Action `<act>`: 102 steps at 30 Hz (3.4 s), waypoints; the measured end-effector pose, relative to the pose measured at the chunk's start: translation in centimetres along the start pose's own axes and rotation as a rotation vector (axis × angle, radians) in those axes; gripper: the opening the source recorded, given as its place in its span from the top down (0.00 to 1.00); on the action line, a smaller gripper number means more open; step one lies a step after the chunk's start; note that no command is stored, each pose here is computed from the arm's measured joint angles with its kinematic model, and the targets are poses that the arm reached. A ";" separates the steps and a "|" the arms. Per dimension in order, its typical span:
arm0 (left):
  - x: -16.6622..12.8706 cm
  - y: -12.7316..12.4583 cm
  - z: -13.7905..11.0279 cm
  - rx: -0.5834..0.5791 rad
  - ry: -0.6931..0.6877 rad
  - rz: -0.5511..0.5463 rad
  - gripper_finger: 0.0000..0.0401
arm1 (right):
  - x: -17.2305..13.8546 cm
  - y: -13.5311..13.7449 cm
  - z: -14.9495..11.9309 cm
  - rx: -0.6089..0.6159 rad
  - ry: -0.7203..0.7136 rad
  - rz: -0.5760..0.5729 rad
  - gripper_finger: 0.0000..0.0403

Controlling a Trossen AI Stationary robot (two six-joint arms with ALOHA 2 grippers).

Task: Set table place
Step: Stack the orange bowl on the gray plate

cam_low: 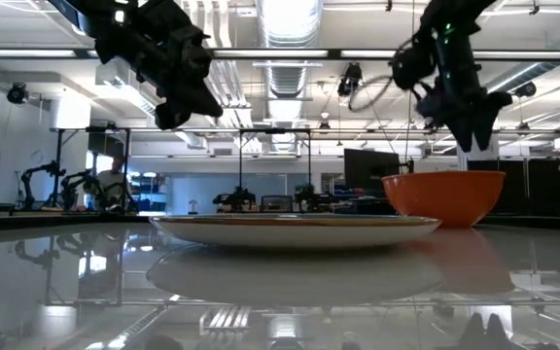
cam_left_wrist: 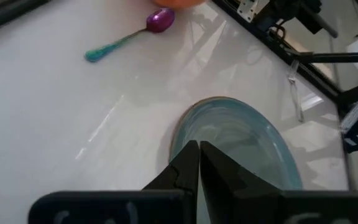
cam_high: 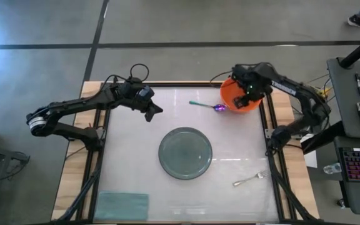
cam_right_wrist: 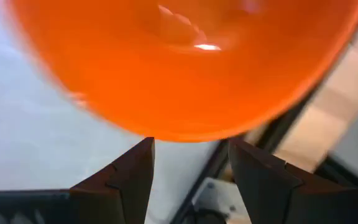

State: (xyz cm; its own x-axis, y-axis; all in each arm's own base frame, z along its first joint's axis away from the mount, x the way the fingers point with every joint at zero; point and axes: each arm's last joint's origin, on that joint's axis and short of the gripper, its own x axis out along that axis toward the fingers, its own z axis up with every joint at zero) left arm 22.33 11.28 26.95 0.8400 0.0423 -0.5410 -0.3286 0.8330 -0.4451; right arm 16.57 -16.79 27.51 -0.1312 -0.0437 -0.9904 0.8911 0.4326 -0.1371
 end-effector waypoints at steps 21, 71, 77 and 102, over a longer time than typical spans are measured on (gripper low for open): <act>0.0 0.1 0.0 0.038 -0.006 0.025 1.00 | 2.1 7.7 -2.3 -0.380 -0.237 -0.042 0.50; -1.2 -3.8 -2.6 -0.126 0.091 0.029 1.00 | -3.1 20.3 -12.2 -1.394 -0.317 -0.045 0.97; -3.7 -7.2 -5.0 -0.197 -0.024 0.052 1.00 | -2.8 21.7 -16.1 -1.576 -0.356 -0.032 0.97; -7.6 -12.2 -12.1 -0.167 -0.027 -0.122 1.00 | -2.3 33.5 -19.4 -1.427 -0.355 0.103 0.97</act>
State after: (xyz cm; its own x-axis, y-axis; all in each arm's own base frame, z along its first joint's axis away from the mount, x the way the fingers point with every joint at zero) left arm 14.75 -5.89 27.88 0.8883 -0.0368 -0.4579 -0.2889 0.7303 -0.6191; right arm 38.28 15.24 25.53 0.2034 -0.0809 -0.9758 -0.3106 0.9398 -0.1426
